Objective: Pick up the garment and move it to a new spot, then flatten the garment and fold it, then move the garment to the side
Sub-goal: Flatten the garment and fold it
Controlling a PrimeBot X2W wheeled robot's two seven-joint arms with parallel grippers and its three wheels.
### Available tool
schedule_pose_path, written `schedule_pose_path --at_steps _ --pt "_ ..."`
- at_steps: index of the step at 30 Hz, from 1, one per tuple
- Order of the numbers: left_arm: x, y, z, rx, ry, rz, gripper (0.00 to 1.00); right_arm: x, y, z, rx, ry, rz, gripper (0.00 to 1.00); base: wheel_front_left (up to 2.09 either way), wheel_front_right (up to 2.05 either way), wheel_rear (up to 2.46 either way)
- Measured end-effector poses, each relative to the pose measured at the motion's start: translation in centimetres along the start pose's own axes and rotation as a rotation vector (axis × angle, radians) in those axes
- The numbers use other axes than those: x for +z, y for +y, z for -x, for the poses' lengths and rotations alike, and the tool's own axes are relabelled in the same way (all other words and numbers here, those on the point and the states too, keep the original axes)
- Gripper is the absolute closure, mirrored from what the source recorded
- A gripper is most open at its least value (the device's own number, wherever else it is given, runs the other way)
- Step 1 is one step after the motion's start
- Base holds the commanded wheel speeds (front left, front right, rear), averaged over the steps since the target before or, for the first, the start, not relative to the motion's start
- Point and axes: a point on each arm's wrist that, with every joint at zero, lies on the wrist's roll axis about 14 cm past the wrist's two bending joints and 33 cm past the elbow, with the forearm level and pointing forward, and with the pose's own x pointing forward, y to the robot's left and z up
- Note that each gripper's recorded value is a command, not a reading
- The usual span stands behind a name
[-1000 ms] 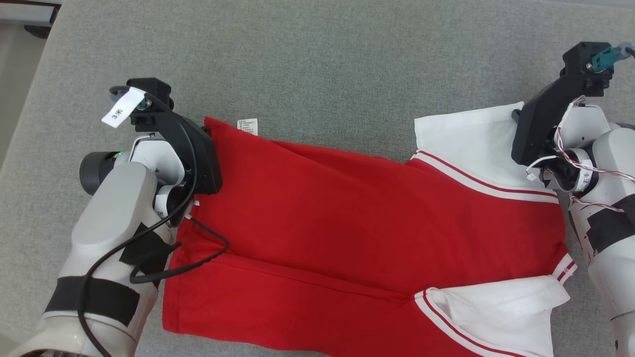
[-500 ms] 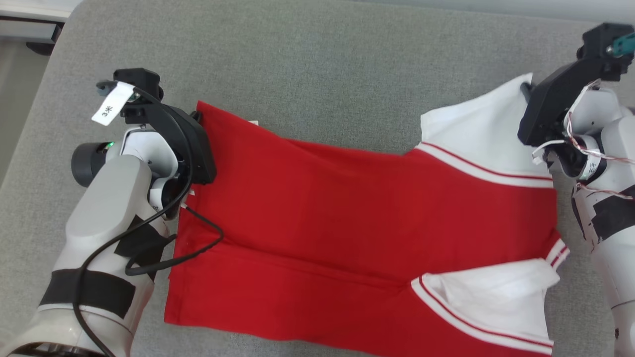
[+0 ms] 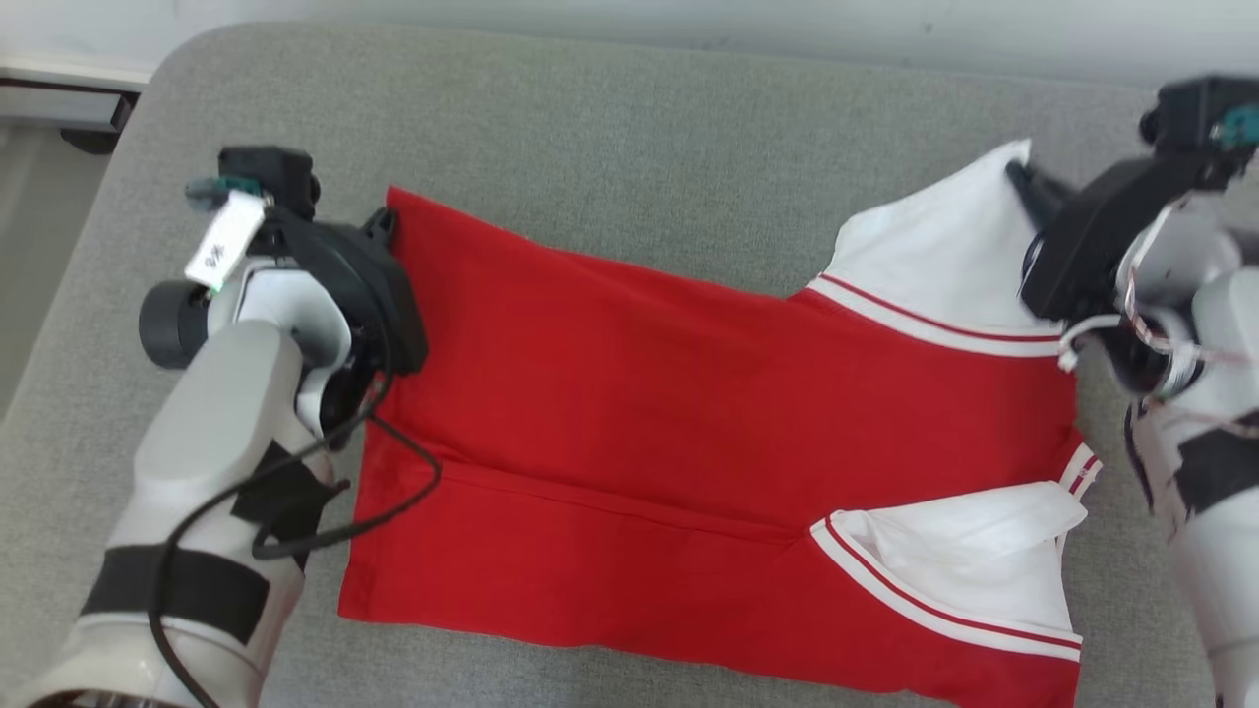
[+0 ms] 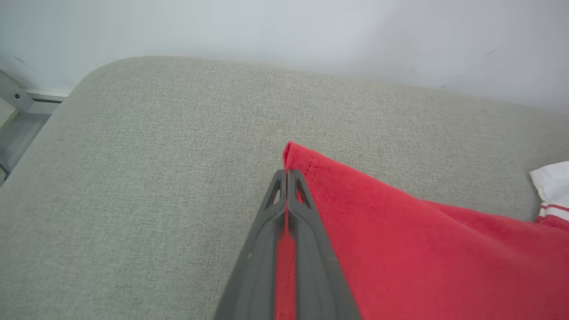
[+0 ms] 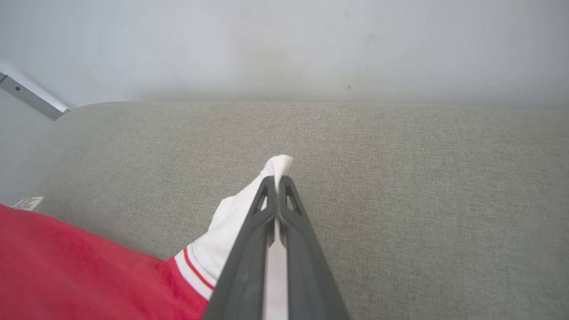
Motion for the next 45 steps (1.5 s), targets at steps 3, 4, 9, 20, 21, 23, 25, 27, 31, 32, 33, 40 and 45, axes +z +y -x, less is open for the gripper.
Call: schedule_pose_path --at_steps 3,4,9,20,21,23,25,27,31,32,33,40,45 --pt "-1.3 -0.2 0.8 -0.012 0.002 -0.007 1.00 -1.5 0.3 1.2 0.026 0.011 -0.004 1.00 0.00 0.00 0.00" --pt "-1.8 -0.2 1.1 -0.015 0.002 -0.010 1.00 -2.0 0.4 1.6 0.037 0.015 0.000 1.00 0.00 0.00 0.00" --pt "-3.3 0.0 2.6 -0.016 -0.015 -0.006 1.00 -3.5 1.3 3.8 0.071 0.020 0.016 1.00 0.00 0.00 0.00" --pt "-5.8 0.2 5.4 -0.017 -0.048 -0.001 1.00 -5.9 0.6 10.1 0.091 0.043 0.023 1.00 0.00 0.00 0.00" --pt "-6.0 0.3 5.6 -0.015 -0.048 0.000 1.00 -5.7 0.9 10.5 0.101 0.031 0.020 1.00 0.00 0.00 0.00" --pt "-6.2 0.4 5.7 -0.013 -0.046 0.002 1.00 -5.5 1.1 11.0 0.109 0.018 0.019 1.00 0.00 0.00 0.00" --pt "-6.4 0.4 6.0 -0.013 -0.055 0.003 1.00 -4.9 1.6 12.0 0.129 -0.009 0.016 1.00 0.00 0.00 0.00" --pt "-6.4 0.1 6.1 -0.019 -0.060 0.005 1.00 -4.5 1.8 12.9 0.141 -0.029 0.014 1.00 0.00 0.00 0.00" --pt "-6.7 -0.4 6.3 -0.031 -0.069 0.012 1.00 -4.7 1.2 14.8 0.133 -0.032 0.012 1.00 0.00 0.00 0.00" --pt "-6.8 -0.6 6.3 -0.034 -0.068 0.013 1.00 -4.9 1.1 15.2 0.130 -0.035 0.010 1.00 0.00 0.00 0.00" --pt "-6.9 -0.7 6.4 -0.037 -0.065 0.014 1.00 -5.3 1.1 15.6 0.130 -0.026 0.006 1.00 0.00 0.00 0.00" --pt "-7.5 -1.0 6.3 -0.043 -0.054 0.019 1.00 -7.7 1.3 17.2 0.146 0.039 -0.027 1.00 0.00 0.00 0.00" --pt "-7.9 -0.8 6.3 -0.037 -0.045 0.025 1.00 -8.6 1.4 17.8 0.157 0.086 -0.029 1.00 0.00 0.00 0.00"
